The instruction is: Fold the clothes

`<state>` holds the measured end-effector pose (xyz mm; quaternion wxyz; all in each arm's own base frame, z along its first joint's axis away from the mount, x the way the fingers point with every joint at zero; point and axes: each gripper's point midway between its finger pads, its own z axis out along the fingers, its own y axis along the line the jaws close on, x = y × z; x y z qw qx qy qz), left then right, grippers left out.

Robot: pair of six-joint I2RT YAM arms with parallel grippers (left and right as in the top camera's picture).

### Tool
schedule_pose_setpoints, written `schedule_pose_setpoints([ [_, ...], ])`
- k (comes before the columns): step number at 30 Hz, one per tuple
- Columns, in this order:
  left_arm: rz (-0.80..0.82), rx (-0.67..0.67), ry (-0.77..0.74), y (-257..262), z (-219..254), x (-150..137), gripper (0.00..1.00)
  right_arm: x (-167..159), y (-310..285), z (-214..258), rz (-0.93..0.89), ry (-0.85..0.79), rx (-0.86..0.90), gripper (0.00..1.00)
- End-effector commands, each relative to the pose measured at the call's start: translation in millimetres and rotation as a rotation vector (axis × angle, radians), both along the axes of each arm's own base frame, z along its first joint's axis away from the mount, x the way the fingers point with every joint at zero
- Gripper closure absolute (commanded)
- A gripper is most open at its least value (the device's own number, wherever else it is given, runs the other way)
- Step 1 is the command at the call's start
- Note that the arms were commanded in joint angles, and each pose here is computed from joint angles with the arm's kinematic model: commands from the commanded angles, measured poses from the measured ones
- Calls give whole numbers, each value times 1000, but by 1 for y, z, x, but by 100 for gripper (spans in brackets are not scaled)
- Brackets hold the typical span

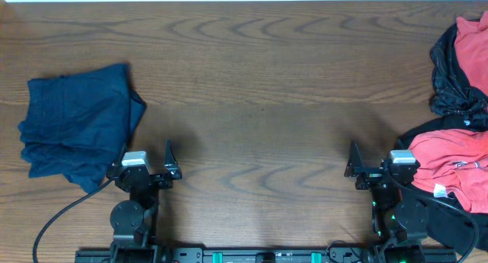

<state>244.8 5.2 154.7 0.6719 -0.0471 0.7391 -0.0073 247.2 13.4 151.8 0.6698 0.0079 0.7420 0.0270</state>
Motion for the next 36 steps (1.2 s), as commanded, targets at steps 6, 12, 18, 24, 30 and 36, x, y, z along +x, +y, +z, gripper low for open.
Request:
schedule_pose_setpoints([
  [6,6,20,57,2,-18,-1,2,0,-2,-1,-9,0,-12,1],
  [12,6,20,58,2,-18,-1,2,0,-2,-1,-9,0,-12,1],
  [18,6,21,62,2,-19,-1,2,0,-2,-1,-9,0,-11,1],
  [24,6,21,62,2,-19,-1,2,0,-2,-1,-5,0,-7,1],
  [30,6,21,62,2,-19,-1,2,0,4,-2,26,6,-5,1],
  [36,6,20,62,2,-19,-1,2,-2,17,-3,92,18,99,1],
])
